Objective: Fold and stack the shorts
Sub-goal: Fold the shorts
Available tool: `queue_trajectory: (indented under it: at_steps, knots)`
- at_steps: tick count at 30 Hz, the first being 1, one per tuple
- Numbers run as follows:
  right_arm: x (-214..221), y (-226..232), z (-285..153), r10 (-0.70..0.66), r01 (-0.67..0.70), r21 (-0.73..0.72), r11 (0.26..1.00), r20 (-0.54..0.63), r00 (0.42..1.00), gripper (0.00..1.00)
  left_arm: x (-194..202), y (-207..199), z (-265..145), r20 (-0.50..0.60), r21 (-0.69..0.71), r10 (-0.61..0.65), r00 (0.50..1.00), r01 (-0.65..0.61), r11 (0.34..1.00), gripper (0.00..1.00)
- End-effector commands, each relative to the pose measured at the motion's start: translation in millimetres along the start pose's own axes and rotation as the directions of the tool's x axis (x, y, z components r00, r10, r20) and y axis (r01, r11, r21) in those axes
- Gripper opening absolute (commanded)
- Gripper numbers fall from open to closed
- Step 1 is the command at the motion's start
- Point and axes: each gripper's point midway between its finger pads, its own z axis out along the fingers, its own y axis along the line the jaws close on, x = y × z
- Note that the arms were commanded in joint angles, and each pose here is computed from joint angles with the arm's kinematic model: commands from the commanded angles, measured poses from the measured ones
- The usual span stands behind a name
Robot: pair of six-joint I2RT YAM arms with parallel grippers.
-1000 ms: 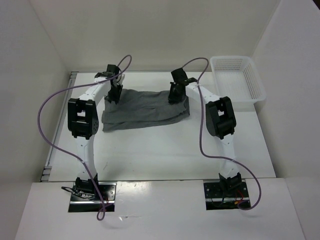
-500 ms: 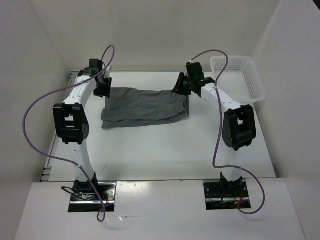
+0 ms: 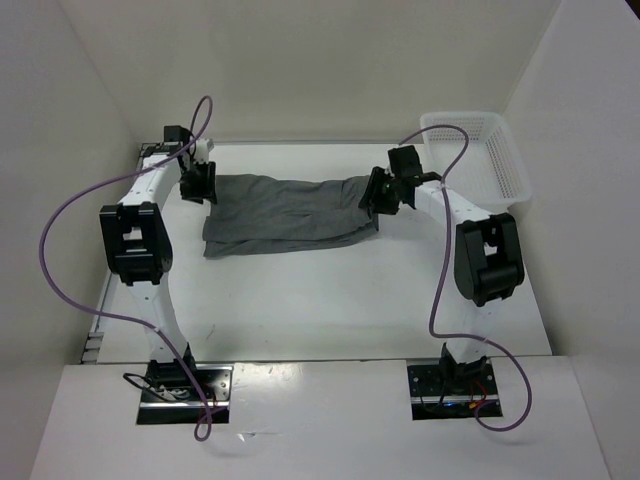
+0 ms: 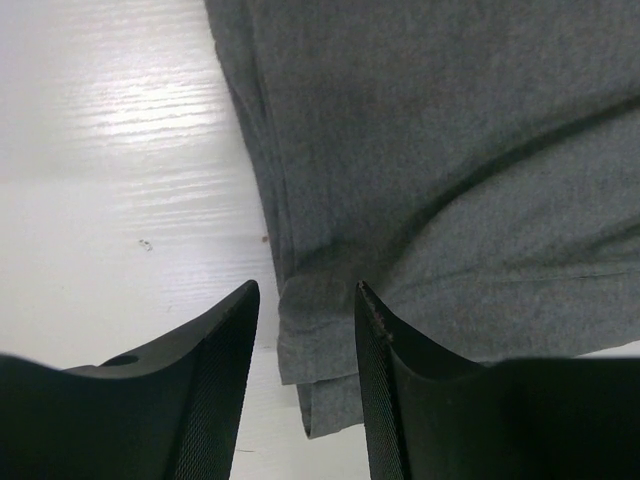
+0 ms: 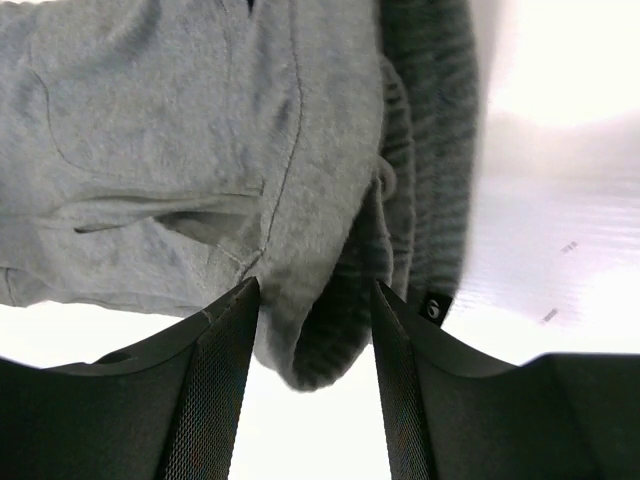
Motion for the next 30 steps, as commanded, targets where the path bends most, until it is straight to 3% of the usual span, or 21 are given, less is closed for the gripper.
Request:
queue_trajectory:
  at_steps: [1,7,15,18,20,22,30]
  knots:
    - [-26.0,11.7,-26.8,-0.016,0.021,-0.048,0.999,0.100,0.995,0.54,8.3,7.7,4.4,-0.018,0.025,-0.026,1.000,0.026,0.999,0.51]
    - [-22.4,11.7,-36.1,-0.017,0.023,-0.051,0.998,0.106,0.994,0.55,49.9,-2.6,17.4,-0.144,0.101,-0.059,0.988,0.074,0.992,0.51]
    - [-12.4,8.4,-28.2,-0.014,0.017,-0.055,0.998,0.069,0.997,0.58,64.5,-7.8,30.1,-0.179,0.136,-0.066,0.982,0.091,0.986,0.51]
    - [-8.1,9.4,-25.0,-0.013,0.016,-0.068,0.998,0.049,0.999,0.59,66.3,-9.8,29.2,-0.187,0.145,-0.067,0.980,0.095,0.985,0.43]
    - [-5.9,7.3,-21.4,-0.011,0.013,-0.063,0.998,0.040,0.999,0.59,65.9,-12.4,28.8,-0.186,0.160,-0.068,0.980,0.098,0.982,0.26]
    - [-3.6,10.7,-18.9,-0.012,0.015,-0.087,0.996,0.028,1.000,0.56,60.8,-13.1,22.3,-0.167,0.160,-0.064,0.984,0.091,0.983,0.17]
    - [12.2,0.7,5.4,0.020,-0.029,-0.098,0.995,-0.090,0.996,0.30,48.4,-11.7,5.2,-0.117,0.139,-0.055,0.992,0.071,0.988,0.06]
